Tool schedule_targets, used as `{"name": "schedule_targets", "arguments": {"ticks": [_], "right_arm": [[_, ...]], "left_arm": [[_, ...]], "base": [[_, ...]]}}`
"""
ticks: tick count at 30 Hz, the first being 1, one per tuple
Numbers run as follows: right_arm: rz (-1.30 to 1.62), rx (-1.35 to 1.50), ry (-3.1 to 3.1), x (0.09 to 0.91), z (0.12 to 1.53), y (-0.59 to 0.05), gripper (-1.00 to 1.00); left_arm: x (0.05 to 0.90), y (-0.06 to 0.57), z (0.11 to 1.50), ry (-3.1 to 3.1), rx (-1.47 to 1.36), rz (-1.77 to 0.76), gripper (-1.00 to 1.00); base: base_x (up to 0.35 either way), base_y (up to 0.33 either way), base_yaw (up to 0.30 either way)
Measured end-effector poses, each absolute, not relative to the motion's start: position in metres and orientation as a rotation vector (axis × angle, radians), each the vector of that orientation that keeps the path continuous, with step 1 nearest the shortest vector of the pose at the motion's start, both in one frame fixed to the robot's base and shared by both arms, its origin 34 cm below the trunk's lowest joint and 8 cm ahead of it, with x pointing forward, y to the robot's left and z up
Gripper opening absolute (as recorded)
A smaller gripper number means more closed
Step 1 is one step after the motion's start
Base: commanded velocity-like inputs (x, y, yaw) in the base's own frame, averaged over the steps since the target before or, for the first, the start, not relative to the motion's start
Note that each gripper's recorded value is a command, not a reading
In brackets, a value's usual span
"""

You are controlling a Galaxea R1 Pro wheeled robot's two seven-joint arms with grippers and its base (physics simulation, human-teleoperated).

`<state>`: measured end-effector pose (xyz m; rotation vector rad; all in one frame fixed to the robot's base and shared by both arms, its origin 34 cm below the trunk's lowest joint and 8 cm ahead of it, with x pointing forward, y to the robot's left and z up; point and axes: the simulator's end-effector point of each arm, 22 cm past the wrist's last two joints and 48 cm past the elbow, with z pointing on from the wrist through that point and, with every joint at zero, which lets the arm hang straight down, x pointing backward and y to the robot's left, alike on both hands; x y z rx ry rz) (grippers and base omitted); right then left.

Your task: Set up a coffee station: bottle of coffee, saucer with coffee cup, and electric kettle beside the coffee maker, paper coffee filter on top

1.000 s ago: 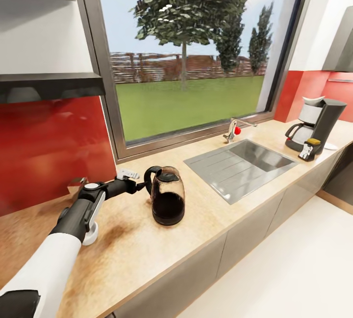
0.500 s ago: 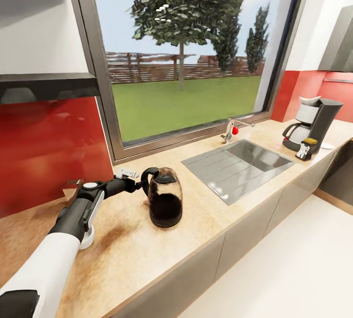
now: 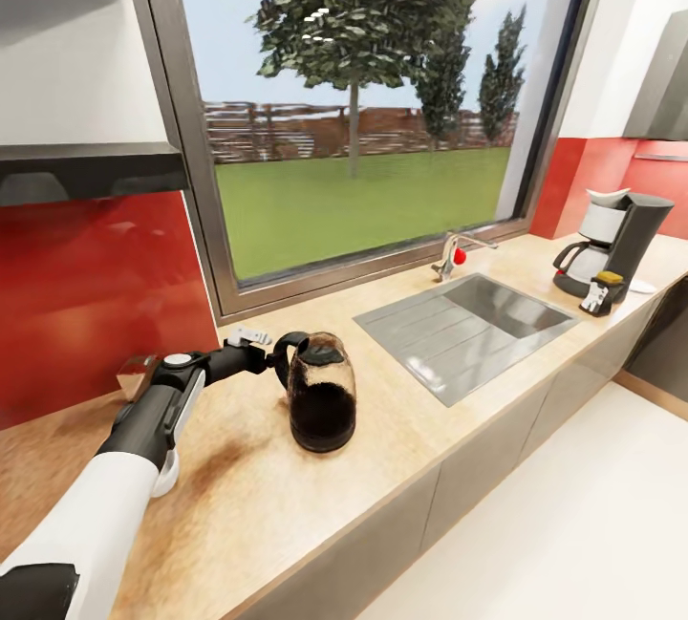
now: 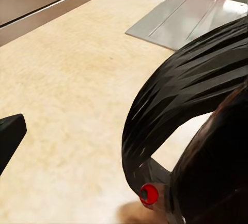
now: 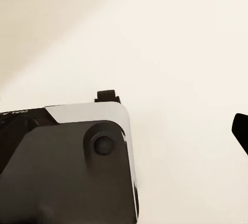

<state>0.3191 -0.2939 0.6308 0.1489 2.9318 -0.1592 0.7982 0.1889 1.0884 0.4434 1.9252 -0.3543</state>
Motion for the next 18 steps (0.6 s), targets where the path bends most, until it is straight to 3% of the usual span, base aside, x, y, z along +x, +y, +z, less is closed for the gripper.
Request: {"name": "schedule_targets", "arguments": {"ticks": [18], "right_arm": [[-0.159, 0.149, 2.931, 0.3193, 0.6308, -0.2938, 1.00]], "left_arm": [[0.7967, 0.1882, 1.0853, 1.930, 0.444, -0.357, 1.00]], "base": [[0.028, 0.000, 0.000]]}}
